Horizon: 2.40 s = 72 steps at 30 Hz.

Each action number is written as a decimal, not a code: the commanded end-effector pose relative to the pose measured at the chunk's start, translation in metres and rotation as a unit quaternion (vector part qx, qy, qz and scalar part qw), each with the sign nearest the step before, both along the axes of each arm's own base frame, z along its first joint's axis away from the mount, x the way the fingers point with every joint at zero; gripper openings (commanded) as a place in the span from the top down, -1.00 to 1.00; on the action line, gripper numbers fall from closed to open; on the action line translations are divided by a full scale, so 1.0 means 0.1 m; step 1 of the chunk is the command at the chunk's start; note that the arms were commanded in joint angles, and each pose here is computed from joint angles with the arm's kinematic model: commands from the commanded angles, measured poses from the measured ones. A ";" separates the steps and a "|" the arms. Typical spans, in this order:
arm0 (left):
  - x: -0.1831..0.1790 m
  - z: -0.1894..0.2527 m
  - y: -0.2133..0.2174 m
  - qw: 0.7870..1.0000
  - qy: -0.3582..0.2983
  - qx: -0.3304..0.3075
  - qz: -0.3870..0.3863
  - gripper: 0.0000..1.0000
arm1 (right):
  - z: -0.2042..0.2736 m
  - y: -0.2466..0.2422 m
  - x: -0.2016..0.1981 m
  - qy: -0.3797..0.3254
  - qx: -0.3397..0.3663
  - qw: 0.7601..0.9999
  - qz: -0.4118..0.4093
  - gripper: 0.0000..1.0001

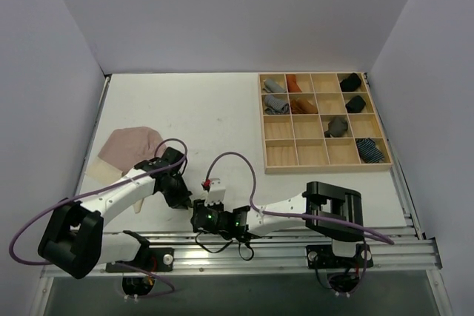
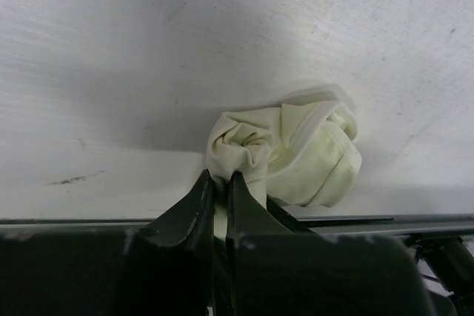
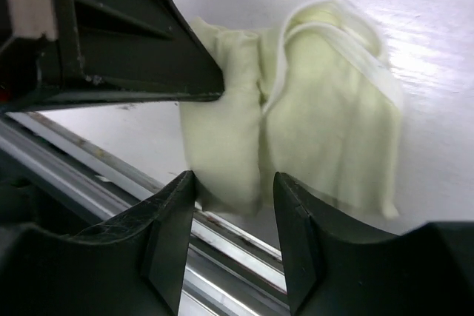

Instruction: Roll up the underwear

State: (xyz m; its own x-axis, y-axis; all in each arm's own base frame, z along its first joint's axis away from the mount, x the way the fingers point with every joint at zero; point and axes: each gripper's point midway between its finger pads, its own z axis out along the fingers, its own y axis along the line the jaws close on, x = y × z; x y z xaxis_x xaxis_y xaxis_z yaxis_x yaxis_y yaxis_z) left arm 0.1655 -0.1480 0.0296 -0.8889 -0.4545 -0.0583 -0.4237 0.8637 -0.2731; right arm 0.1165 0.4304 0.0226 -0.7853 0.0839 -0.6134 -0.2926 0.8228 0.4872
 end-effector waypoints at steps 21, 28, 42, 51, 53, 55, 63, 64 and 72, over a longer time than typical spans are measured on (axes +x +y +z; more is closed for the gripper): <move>0.05 -0.04 0.12 0.992 0.052 0.118 0.009 0.95 | 0.29 0.17 0.01 -0.156 -0.209 0.958 0.116 0.13; 0.02 -0.06 0.13 0.991 0.060 0.123 0.010 0.95 | 0.14 0.21 0.13 -0.171 -0.268 0.943 0.101 0.11; 0.11 0.19 0.34 0.989 0.069 0.106 0.069 0.67 | -0.46 -0.38 -0.07 -0.086 -0.273 0.956 0.069 0.92; 0.33 0.50 0.44 0.995 -0.021 0.035 0.090 -0.05 | -0.80 -0.76 -0.22 0.037 -0.090 0.995 0.034 0.95; 0.35 0.47 0.32 0.996 -0.033 -0.003 0.084 -0.05 | -0.76 -0.71 -0.20 0.043 -0.040 0.998 0.026 0.94; 0.32 0.41 0.21 0.995 -0.046 -0.041 0.073 -0.05 | -0.84 -0.83 -0.24 0.051 -0.037 0.998 0.026 0.94; 0.25 0.30 -0.02 0.992 -0.069 -0.106 0.027 -0.06 | -0.95 -0.88 -0.29 0.075 -0.011 0.997 0.021 0.92; 0.26 0.29 -0.05 0.991 -0.076 -0.113 0.022 -0.06 | -0.96 -0.89 -0.27 0.077 -0.012 0.997 0.017 0.92; 0.23 0.25 -0.17 0.984 -0.094 -0.149 -0.001 -0.06 | -0.99 -0.95 -0.23 0.092 0.001 0.996 0.006 0.92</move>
